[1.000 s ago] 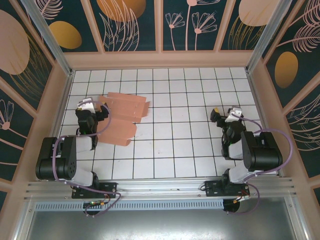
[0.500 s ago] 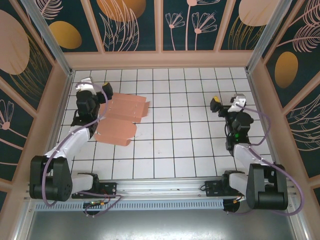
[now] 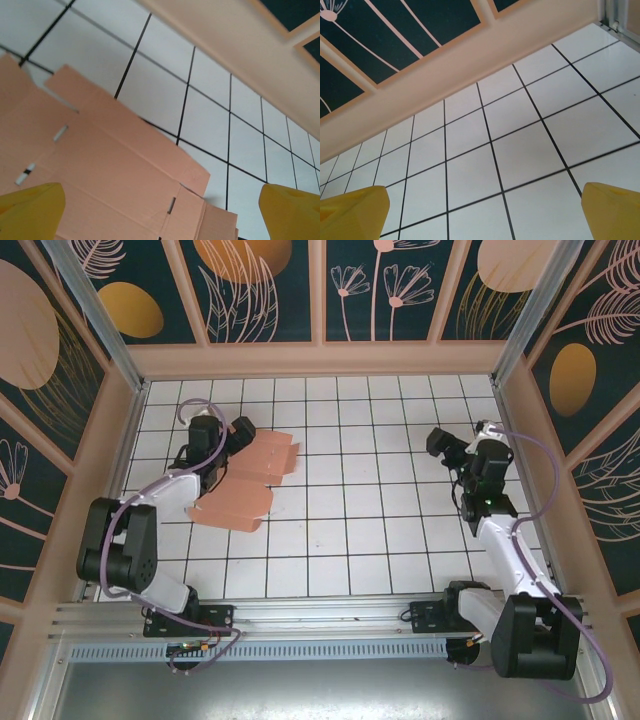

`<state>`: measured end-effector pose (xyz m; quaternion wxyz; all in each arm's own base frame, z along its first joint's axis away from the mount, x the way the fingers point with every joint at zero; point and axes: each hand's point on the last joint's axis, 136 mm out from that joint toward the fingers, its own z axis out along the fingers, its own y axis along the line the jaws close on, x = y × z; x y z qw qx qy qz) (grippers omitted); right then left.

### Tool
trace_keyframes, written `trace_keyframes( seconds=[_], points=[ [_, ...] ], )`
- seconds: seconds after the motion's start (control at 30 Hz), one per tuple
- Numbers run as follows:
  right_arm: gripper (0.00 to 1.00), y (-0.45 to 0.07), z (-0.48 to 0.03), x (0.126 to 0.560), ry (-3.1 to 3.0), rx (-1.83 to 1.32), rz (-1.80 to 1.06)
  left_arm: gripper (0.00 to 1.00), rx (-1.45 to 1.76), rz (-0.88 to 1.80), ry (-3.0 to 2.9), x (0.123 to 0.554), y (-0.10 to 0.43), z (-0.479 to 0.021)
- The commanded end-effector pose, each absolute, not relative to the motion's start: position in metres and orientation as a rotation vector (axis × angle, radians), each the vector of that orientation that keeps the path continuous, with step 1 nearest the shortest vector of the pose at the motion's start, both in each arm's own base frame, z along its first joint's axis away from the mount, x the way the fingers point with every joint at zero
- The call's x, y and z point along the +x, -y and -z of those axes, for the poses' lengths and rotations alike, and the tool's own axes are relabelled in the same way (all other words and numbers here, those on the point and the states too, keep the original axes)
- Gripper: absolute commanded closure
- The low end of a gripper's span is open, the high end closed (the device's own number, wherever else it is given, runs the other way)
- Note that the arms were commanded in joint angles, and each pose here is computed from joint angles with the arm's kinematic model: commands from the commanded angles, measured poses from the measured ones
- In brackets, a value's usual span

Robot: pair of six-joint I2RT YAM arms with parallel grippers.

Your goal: Fold the paper box

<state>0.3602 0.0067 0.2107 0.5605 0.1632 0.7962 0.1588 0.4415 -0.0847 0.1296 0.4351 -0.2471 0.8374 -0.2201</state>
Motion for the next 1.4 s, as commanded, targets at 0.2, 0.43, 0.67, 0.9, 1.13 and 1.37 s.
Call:
trace_keyframes(
  seconds=[0.2, 0.43, 0.67, 0.9, 1.13, 1.37],
  points=[
    [0.01, -0.058, -0.177, 0.362, -2.122, 0.311, -0.55, 0.01, -0.813, 0.648, -2.173, 0.438, 0.093, -0.084],
    [0.03, -0.144, -0.175, 0.385, -2.158, 0.2, -0.693, 0.01, -0.749, 0.555, -2.239, 0.437, 0.085, -0.092],
    [0.09, -0.253, -0.156, 0.409, -2.232, 0.116, -0.807, 0.01, -0.75, 0.523, -2.25, 0.426, 0.047, -0.106],
    [0.18, -0.346, -0.125, 0.418, -2.329, 0.052, -0.915, 0.01, -0.788, 0.487, -2.274, 0.411, 0.019, -0.109],
    [0.4, -0.371, -0.079, 0.442, -2.448, 0.119, -0.943, 0.01, -0.798, 0.514, -2.278, 0.399, 0.02, -0.108],
    [0.57, -0.396, -0.059, 0.466, -2.512, 0.115, -1.026, 0.01, -0.805, 0.536, -2.292, 0.389, 0.023, -0.098]
  ],
)
